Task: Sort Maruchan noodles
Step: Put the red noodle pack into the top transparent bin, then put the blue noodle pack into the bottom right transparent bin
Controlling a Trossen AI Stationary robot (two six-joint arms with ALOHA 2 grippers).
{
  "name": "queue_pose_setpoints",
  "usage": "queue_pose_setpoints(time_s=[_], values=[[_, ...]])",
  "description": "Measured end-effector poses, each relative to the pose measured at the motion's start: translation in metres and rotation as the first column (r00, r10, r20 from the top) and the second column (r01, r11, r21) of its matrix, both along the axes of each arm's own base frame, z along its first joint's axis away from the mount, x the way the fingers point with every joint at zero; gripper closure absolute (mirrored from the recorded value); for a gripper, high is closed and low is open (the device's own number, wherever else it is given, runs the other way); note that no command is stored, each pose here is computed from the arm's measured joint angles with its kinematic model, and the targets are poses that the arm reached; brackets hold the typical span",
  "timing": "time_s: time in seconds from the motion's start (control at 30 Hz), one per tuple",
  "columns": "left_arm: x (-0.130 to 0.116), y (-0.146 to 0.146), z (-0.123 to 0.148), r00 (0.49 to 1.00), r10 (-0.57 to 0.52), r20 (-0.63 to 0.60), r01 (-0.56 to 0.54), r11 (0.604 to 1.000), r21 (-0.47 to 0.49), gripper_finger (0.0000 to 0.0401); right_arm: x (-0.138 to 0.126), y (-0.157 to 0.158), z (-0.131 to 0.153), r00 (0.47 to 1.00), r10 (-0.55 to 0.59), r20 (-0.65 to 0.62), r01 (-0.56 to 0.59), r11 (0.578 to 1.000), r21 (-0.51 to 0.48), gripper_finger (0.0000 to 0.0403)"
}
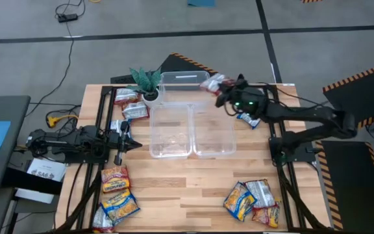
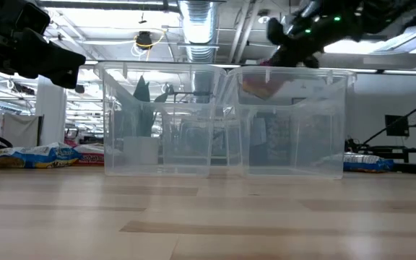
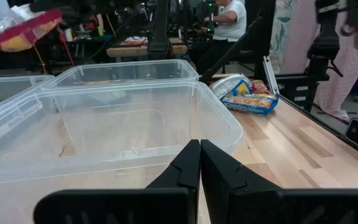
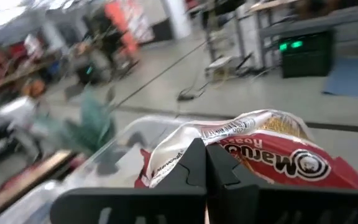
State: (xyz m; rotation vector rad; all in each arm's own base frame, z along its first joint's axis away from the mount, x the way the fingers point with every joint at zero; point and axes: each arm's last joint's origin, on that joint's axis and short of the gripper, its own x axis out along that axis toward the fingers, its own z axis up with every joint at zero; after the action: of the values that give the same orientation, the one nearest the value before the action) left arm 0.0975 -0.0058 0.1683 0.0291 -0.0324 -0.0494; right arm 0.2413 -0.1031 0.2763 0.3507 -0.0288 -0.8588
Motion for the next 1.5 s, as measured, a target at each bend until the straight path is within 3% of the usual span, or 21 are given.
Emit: queue_pose_setpoints(time_s=[0.2,0.43,0.67,1.13,1.3,1.5], values=[[0.0,0.0,0.0,1.0,0.0,0.0,0.0,1.0,0.0,0.0401,0.043,-0.004,0.003,0.995,0.067,-0.078,-0.07,0.997,-0.034,0.0397],[0.0,0.0,0.0,1.0,0.0,-0.001,0.0,1.0,0.0,0.0401,0.066,-0.017,0.001,0.993,0.076,-0.086,-0.078,0.997,-0.015,0.0393],[0.0,0.0,0.0,1.0,0.0,0.0,0.0,1.0,0.0,0.0401,0.07,-0.017,0.001,0.989,0.125,-0.076,-0.125,0.992,0.007,0.0334],[0.0,0.0,0.0,1.0,0.0,0.0,0.0,1.0,0.0,0.0401,0.033,-0.002,0.043,0.973,0.195,-0.12,-0.203,0.977,-0.06,0.0163],[0.0,0.0,0.0,1.0,0.0,0.0,0.0,1.0,0.0,0.0401,0.004,0.016,0.051,0.929,0.241,-0.28,-0.256,0.966,-0.018,0.0154],[0.0,0.0,0.0,1.0,0.0,0.0,0.0,1.0,0.0,0.0401,-0.041,0.034,0.046,0.853,0.262,-0.452,-0.219,0.965,0.146,0.0154]])
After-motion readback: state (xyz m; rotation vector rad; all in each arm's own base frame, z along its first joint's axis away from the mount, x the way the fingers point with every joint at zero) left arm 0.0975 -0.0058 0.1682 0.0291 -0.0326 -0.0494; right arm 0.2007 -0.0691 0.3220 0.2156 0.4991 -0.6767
